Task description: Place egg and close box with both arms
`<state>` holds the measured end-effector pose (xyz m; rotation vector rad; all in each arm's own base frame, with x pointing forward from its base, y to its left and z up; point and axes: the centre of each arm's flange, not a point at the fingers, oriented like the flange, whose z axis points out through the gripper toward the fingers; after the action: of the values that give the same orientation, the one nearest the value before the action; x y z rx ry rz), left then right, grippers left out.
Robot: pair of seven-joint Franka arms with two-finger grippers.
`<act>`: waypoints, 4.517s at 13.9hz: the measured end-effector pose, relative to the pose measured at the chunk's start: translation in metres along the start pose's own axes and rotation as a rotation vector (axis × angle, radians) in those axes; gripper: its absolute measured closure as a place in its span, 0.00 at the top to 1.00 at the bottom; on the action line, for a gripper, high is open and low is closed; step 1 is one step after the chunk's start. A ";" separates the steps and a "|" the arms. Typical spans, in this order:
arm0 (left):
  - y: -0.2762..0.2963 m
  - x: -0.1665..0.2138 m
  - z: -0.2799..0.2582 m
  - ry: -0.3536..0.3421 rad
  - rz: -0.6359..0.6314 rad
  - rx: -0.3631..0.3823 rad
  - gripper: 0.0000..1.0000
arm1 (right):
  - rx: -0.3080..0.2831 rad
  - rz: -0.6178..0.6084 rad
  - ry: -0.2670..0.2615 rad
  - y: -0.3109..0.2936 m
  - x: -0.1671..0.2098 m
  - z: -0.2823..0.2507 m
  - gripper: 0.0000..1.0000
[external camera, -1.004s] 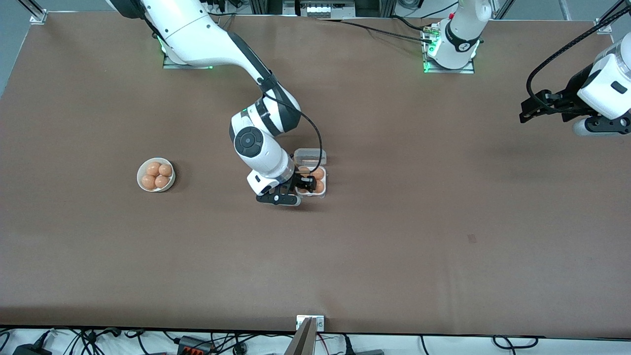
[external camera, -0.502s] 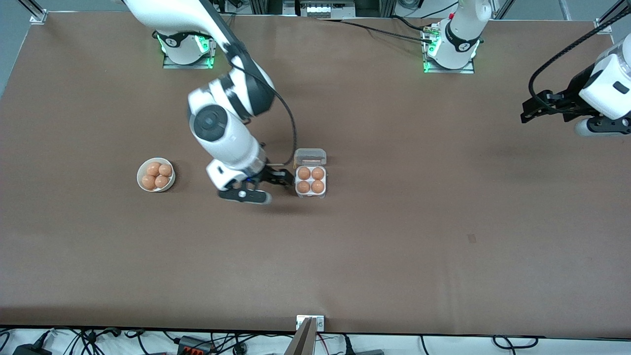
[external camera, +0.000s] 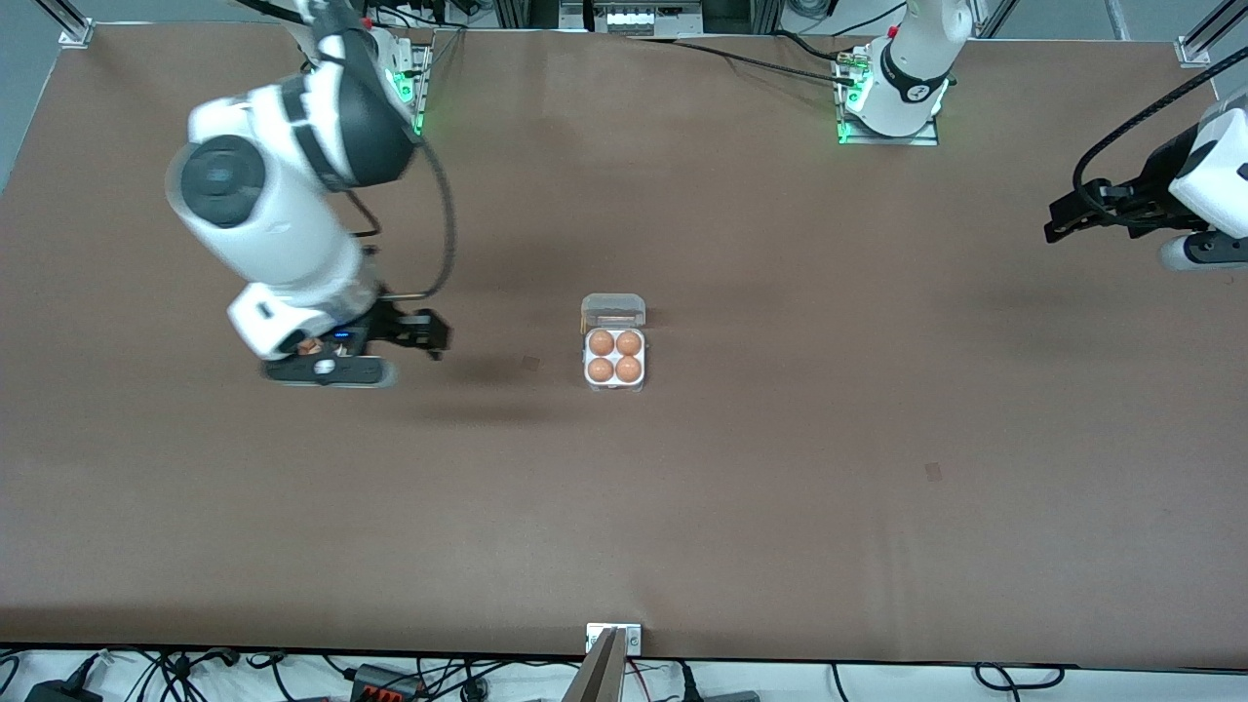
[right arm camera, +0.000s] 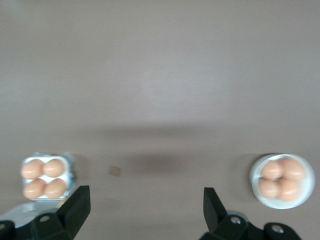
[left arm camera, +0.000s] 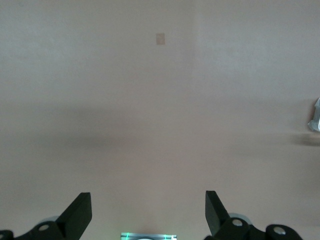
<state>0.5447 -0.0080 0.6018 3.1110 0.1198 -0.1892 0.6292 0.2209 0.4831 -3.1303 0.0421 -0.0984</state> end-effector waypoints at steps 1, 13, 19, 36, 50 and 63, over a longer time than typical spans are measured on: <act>0.000 0.000 0.000 -0.004 0.002 0.000 1.00 | -0.006 0.001 -0.004 0.019 0.003 -0.008 1.00; 0.004 -0.002 0.001 -0.010 0.010 0.002 0.01 | 0.012 0.051 0.026 0.187 0.025 -0.084 1.00; 0.041 -0.010 0.004 -0.041 0.017 0.007 0.01 | -0.009 0.010 0.011 0.216 0.007 -0.116 1.00; 0.340 -0.032 0.158 -0.155 0.275 -0.089 0.01 | -0.015 -0.017 -0.039 0.247 -0.046 -0.105 1.00; 0.475 -0.052 0.313 -0.180 0.235 -0.082 0.01 | -0.016 -0.008 -0.015 0.253 -0.045 -0.113 1.00; 0.500 -0.035 0.372 -0.144 0.211 -0.067 0.01 | -0.014 -0.011 -0.032 0.251 -0.048 -0.113 1.00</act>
<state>0.5046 -0.5194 0.2461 3.0027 -0.1995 -0.3922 0.5675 -0.0298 0.5905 -3.1460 0.0258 -0.0480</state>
